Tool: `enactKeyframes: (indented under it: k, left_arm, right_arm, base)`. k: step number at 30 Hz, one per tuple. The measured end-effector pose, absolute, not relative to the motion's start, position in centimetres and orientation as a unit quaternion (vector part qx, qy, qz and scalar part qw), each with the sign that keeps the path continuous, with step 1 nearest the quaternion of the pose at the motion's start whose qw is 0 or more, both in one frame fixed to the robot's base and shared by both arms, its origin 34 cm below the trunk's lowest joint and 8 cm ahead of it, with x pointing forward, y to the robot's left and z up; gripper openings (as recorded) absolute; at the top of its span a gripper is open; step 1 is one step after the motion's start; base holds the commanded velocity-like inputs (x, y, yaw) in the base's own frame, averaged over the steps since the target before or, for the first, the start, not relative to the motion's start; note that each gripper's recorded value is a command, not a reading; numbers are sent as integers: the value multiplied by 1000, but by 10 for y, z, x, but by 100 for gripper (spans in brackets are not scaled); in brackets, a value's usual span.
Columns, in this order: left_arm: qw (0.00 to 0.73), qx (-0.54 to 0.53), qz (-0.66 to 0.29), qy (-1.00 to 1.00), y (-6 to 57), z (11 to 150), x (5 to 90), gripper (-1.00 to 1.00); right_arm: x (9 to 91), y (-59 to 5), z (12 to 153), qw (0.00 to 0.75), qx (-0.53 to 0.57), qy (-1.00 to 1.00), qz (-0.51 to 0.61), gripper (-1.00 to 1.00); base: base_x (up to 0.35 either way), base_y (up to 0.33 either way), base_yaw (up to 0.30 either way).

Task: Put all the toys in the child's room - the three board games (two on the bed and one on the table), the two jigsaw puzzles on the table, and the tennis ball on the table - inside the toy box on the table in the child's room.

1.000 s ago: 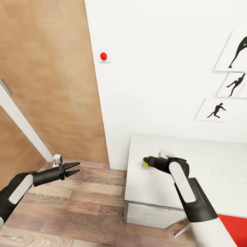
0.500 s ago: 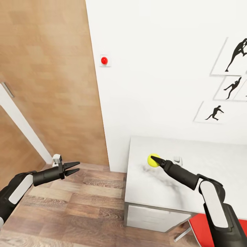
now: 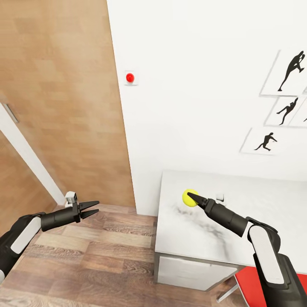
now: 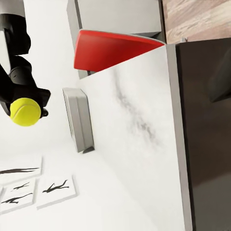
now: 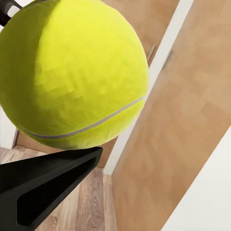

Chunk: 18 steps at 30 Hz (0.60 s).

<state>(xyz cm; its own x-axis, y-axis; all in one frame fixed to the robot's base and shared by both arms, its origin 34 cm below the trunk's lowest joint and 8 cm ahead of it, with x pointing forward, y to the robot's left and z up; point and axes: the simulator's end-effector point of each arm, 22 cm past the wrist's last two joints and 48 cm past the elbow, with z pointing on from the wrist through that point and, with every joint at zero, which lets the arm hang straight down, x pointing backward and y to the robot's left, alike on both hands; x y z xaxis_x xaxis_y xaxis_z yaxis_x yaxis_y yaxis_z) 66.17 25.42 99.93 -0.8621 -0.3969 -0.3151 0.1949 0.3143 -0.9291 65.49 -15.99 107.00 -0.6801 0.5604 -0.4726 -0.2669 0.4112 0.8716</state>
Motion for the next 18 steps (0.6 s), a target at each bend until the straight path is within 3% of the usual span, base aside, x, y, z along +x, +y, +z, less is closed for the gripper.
enactKeyframes:
  k: [18]
  left_arm:
    - [256,-64,-582,770,254,1001,661,100]
  right_arm:
    - [654,-160,1073,390,98,743,535,-100]
  base:
    - [0,0,-21]
